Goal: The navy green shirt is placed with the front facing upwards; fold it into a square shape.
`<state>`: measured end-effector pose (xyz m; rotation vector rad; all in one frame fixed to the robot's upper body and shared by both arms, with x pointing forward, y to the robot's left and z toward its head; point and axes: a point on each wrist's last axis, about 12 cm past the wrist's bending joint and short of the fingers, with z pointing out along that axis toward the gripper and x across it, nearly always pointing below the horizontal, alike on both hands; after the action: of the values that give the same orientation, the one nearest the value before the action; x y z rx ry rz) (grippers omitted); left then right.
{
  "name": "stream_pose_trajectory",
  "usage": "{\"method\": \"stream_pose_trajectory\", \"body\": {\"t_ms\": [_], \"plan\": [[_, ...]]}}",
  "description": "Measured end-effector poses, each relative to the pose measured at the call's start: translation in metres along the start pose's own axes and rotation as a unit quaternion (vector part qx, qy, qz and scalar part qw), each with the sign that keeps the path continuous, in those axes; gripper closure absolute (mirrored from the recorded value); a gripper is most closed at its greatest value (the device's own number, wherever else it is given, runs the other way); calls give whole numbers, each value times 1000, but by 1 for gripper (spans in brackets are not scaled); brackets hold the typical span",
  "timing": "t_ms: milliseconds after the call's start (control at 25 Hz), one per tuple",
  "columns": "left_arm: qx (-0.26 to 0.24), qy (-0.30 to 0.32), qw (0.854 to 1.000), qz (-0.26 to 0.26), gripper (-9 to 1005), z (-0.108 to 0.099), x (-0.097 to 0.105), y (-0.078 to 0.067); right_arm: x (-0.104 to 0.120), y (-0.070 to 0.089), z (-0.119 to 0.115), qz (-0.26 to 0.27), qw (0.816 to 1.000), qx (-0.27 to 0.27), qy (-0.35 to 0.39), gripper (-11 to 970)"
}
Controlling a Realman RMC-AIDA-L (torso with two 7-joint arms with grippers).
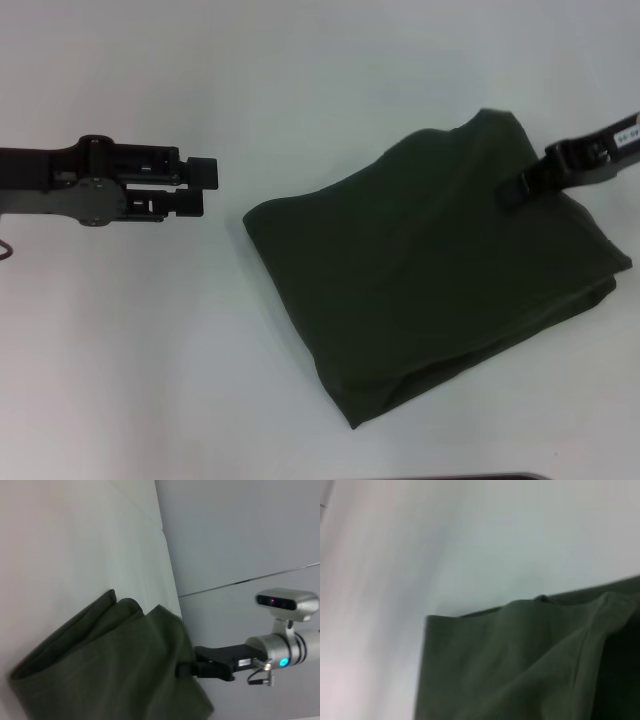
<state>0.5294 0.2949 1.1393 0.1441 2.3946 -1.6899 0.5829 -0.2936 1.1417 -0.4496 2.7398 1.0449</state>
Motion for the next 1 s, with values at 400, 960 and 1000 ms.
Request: {"method": "stream_pose_trajectory", "body": {"t_ms": [400, 960, 1000], "plan": [[-6, -4, 1000, 1, 362, -5, 1, 2, -12, 25, -16, -18, 998, -64, -13, 894], [-7, -6, 1000, 1, 362, -7, 3, 4, -20, 45, -38, -48, 988, -143, -36, 897], [-7, -6, 1000, 1, 362, -7, 3, 4, -20, 45, -41, -49, 987, -146, -39, 898]]}}
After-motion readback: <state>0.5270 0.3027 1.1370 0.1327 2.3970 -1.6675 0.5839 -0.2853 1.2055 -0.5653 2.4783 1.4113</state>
